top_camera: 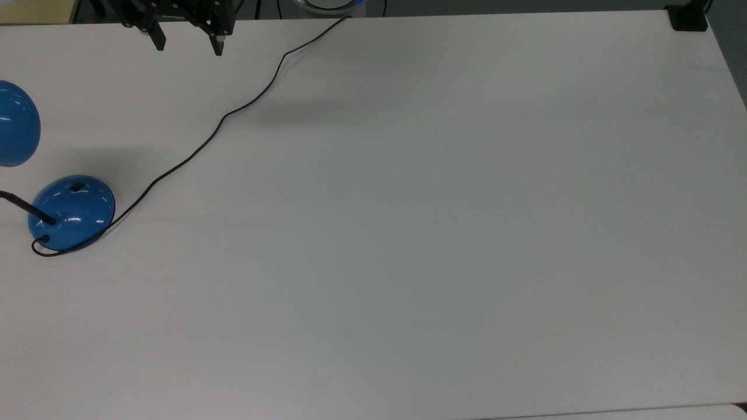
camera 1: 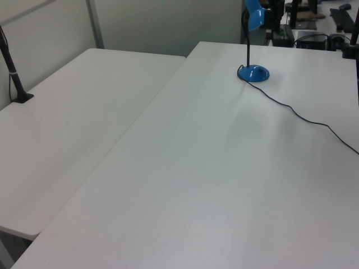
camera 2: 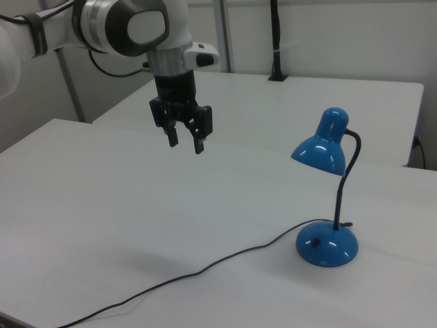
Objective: Turn on the lamp
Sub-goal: 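Move the gripper over the blue lamp base toward its black switch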
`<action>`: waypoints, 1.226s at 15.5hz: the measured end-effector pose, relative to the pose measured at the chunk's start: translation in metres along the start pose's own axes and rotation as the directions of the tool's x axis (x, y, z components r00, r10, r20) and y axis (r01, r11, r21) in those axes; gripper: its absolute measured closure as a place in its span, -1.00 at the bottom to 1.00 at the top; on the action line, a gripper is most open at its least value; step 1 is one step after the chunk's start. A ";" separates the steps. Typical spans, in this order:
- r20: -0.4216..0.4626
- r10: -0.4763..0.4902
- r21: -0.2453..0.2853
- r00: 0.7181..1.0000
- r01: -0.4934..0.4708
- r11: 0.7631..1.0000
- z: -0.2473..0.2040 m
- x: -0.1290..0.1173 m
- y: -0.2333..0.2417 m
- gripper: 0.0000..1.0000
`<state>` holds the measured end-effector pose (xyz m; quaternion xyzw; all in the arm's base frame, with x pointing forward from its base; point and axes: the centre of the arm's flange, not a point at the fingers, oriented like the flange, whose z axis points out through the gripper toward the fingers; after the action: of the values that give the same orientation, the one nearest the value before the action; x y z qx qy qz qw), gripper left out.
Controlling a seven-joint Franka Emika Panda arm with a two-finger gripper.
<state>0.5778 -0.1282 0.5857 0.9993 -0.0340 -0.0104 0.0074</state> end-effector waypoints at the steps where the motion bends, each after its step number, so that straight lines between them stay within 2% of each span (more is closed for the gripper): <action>1: 0.001 0.000 0.000 1.000 0.000 1.000 0.000 0.000 0.000 -0.33; 4: -0.024 0.008 -0.003 1.000 -0.008 1.000 0.005 0.001 0.004 0.37; 6: -0.107 0.034 -0.009 0.994 -0.035 0.999 0.020 0.000 0.018 0.80; 7: -0.156 0.049 -0.011 0.987 -0.051 0.999 0.032 -0.003 0.025 0.95; 9: -0.257 0.080 -0.013 0.963 -0.086 0.996 0.061 -0.014 0.031 0.98; 13: -0.401 0.140 -0.011 0.905 -0.157 0.987 0.121 -0.024 0.042 0.98; 17: -0.513 0.184 -0.031 0.838 -0.232 0.972 0.171 -0.016 0.083 0.98; 19: -0.530 0.193 -0.043 0.826 -0.254 0.966 0.206 -0.008 0.098 0.98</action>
<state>0.5584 -0.2284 0.3816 0.9517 -0.1468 0.2596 0.0731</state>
